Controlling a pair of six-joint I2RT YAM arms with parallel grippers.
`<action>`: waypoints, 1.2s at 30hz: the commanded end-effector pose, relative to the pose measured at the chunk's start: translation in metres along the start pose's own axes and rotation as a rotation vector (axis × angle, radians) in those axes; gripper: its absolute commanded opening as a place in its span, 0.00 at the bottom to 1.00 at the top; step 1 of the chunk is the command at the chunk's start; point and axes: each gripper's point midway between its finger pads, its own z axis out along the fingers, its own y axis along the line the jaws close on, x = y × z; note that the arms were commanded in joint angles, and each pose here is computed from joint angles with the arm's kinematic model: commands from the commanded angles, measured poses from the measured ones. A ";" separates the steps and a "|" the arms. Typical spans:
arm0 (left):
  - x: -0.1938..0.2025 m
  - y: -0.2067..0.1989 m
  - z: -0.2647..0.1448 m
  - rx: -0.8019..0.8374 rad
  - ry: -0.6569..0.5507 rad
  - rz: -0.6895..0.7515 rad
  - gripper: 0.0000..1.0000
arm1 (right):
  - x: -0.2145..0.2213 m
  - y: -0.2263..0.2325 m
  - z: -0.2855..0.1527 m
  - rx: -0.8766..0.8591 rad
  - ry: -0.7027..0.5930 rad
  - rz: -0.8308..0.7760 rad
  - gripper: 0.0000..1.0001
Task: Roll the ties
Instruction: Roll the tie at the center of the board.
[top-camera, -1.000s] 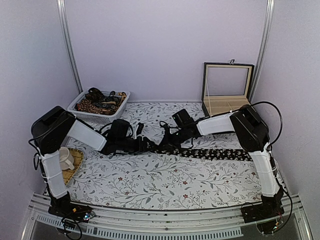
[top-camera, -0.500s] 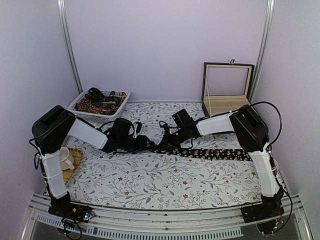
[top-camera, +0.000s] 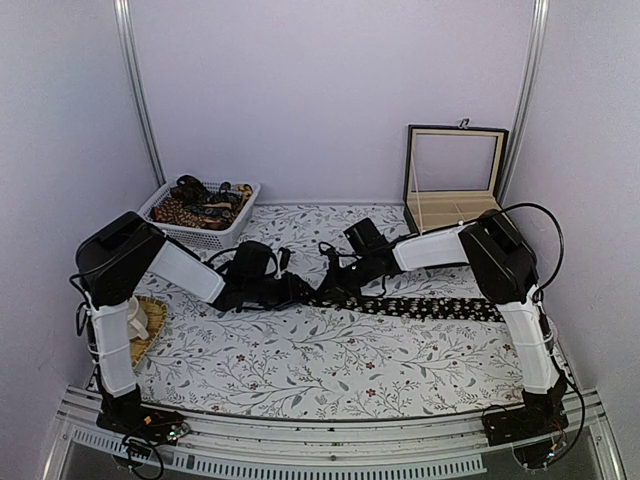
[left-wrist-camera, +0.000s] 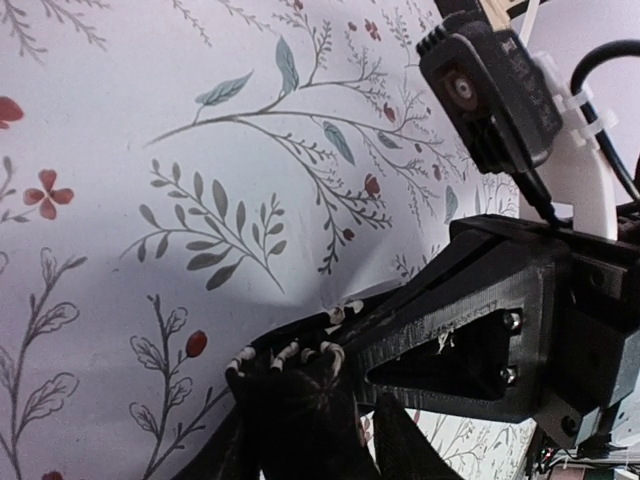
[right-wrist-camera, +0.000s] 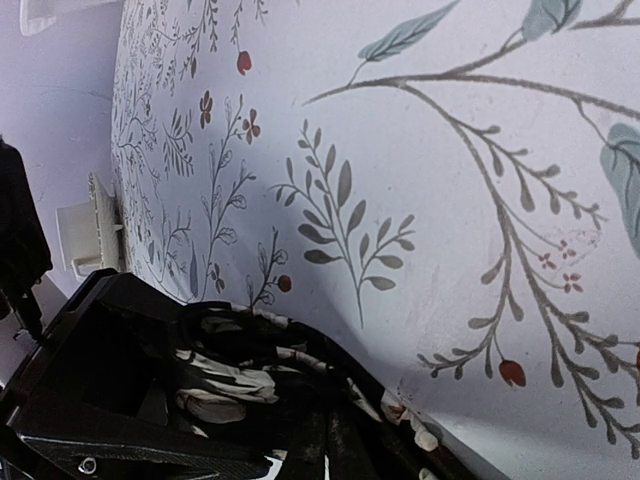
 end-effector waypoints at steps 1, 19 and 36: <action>0.029 0.023 0.003 -0.103 0.068 -0.048 0.34 | 0.030 -0.056 0.028 0.128 0.071 0.067 0.00; 0.001 0.021 -0.011 -0.464 0.027 0.296 0.00 | 0.006 -0.014 -0.048 -0.004 -0.039 0.035 0.39; -0.009 0.005 -0.004 -1.054 0.085 0.858 0.00 | 0.021 -0.057 -0.160 0.035 -0.193 0.066 0.48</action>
